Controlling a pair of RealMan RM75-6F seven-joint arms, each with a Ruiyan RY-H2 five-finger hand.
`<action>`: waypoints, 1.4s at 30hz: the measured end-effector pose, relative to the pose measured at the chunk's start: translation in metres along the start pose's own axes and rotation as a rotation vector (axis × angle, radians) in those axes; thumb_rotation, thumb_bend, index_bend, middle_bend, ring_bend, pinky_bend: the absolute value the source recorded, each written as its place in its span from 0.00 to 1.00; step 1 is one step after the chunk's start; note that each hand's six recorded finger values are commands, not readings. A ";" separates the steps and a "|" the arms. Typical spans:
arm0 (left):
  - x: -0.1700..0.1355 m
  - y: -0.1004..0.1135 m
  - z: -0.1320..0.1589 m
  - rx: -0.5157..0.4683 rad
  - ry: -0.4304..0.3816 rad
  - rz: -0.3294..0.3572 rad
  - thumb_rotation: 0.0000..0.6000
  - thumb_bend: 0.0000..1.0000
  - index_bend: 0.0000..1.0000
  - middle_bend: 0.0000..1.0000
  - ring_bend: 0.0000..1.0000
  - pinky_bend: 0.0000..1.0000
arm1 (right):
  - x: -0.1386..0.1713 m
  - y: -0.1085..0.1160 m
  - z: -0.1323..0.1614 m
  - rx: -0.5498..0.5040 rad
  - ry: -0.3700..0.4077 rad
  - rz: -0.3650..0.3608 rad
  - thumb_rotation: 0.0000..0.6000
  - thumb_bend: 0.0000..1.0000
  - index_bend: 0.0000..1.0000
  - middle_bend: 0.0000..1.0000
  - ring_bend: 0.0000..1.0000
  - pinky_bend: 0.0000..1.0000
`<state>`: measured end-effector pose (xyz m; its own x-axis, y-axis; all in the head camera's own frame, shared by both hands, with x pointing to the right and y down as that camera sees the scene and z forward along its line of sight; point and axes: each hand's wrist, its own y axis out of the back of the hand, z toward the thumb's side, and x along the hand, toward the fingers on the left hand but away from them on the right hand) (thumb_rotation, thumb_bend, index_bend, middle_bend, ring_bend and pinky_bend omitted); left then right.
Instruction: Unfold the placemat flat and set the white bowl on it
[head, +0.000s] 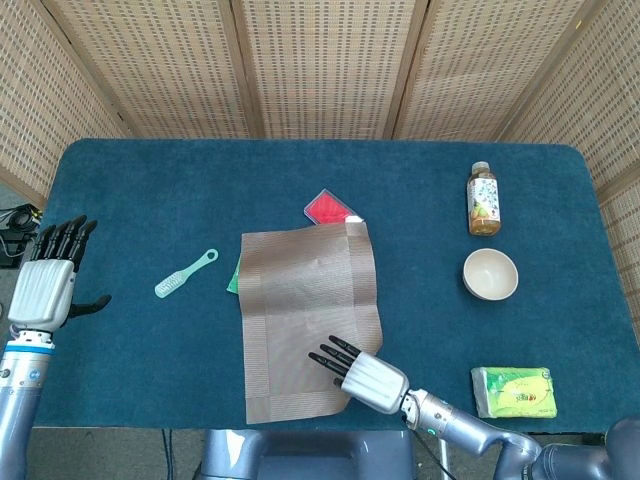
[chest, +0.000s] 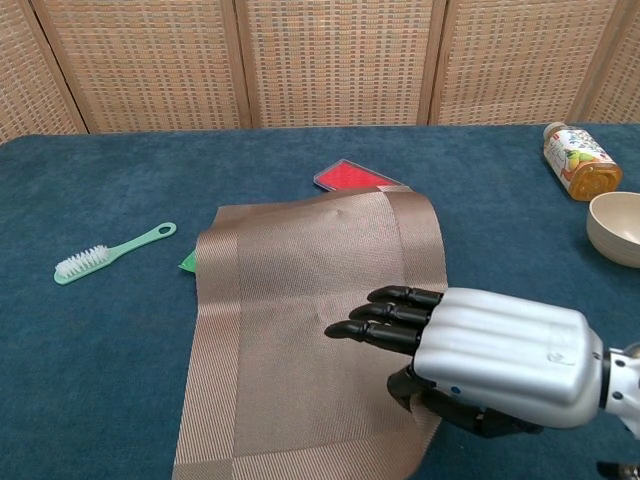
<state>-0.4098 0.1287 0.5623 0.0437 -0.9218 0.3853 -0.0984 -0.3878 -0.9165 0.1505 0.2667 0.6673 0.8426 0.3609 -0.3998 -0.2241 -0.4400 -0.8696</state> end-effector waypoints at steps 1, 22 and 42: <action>0.000 0.000 0.000 -0.001 0.000 0.000 1.00 0.00 0.00 0.00 0.00 0.00 | 0.001 -0.001 0.002 0.001 0.005 -0.004 1.00 0.75 0.73 0.00 0.00 0.00; -0.005 -0.003 0.005 0.004 -0.014 -0.005 1.00 0.00 0.00 0.00 0.00 0.00 | 0.084 0.011 -0.052 0.492 0.194 0.023 1.00 0.70 0.73 0.02 0.00 0.00; -0.002 -0.008 0.005 0.014 -0.010 -0.021 1.00 0.00 0.00 0.00 0.00 0.00 | 0.084 0.044 -0.133 0.979 0.231 0.092 1.00 0.60 0.72 0.00 0.00 0.00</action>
<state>-0.4039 0.1338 0.5677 0.0558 -0.9132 0.4036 -0.0835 -0.4071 -0.9096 0.2770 0.1681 0.6341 0.8527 0.1461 -0.5015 -0.5091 0.4474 -0.7353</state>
